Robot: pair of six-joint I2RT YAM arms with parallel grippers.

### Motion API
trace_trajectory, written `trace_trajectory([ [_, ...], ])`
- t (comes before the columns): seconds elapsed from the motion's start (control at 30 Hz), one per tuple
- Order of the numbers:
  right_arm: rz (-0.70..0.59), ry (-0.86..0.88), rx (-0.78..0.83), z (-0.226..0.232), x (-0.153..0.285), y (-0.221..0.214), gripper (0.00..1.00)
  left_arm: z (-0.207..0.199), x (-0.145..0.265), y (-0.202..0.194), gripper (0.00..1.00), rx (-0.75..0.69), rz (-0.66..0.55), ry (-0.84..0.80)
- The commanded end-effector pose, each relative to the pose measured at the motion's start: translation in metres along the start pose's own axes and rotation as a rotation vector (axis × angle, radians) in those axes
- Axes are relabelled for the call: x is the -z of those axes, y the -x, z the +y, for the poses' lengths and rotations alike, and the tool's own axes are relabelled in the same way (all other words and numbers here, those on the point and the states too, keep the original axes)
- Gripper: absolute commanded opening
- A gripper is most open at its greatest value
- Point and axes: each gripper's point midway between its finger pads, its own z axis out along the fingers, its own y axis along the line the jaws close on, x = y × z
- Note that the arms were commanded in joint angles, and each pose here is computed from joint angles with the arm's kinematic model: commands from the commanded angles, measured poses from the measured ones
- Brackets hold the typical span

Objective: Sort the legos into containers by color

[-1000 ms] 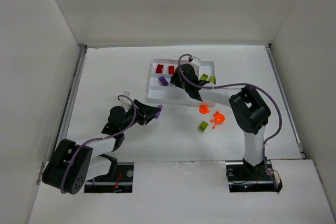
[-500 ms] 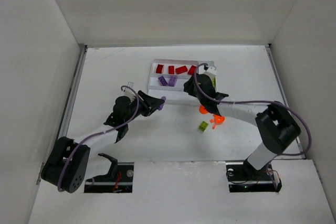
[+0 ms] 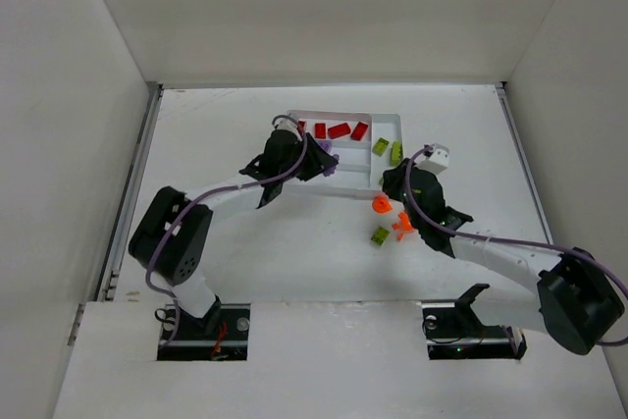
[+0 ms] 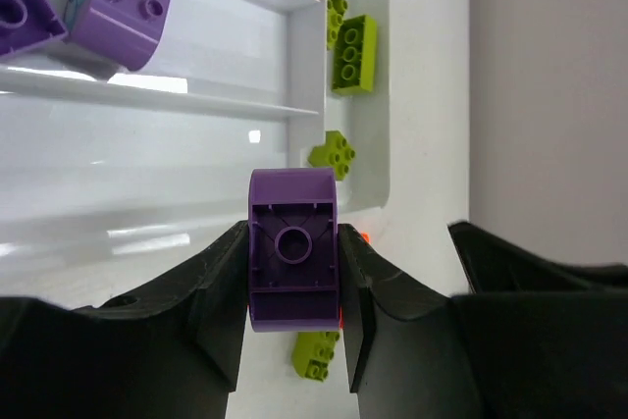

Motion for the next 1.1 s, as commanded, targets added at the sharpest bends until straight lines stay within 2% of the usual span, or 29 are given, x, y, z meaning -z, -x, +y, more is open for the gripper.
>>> trace_trajectory([
  [0.0, -0.064, 0.034, -0.022, 0.007, 0.005, 0.018, 0.32, -0.015, -0.02, 0.006, 0.14, -0.063, 0.068, -0.014],
  [0.17, -0.092, 0.056, -0.048, 0.005, 0.016, 0.029, 0.33, -0.026, -0.053, 0.002, 0.14, -0.033, 0.192, -0.04],
  [0.37, -0.108, 0.074, -0.071, 0.004, 0.022, 0.035, 0.34, -0.008, -0.082, 0.007, 0.14, -0.056, 0.219, 0.05],
  [0.6, -0.099, 0.093, -0.076, 0.009, 0.022, 0.033, 0.35, -0.01, -0.099, 0.012, 0.17, -0.087, 0.202, 0.06],
  [0.7, -0.097, 0.085, -0.072, 0.008, 0.02, 0.031, 0.37, -0.007, -0.107, 0.018, 0.22, -0.083, 0.193, 0.067],
  [0.83, -0.095, 0.079, -0.066, 0.008, 0.018, 0.03, 0.4, 0.0, -0.11, 0.023, 0.36, -0.079, 0.196, 0.081],
  [1.07, -0.09, 0.066, -0.068, 0.006, 0.012, 0.025, 0.48, -0.024, -0.081, 0.033, 0.5, -0.147, 0.152, 0.043],
])
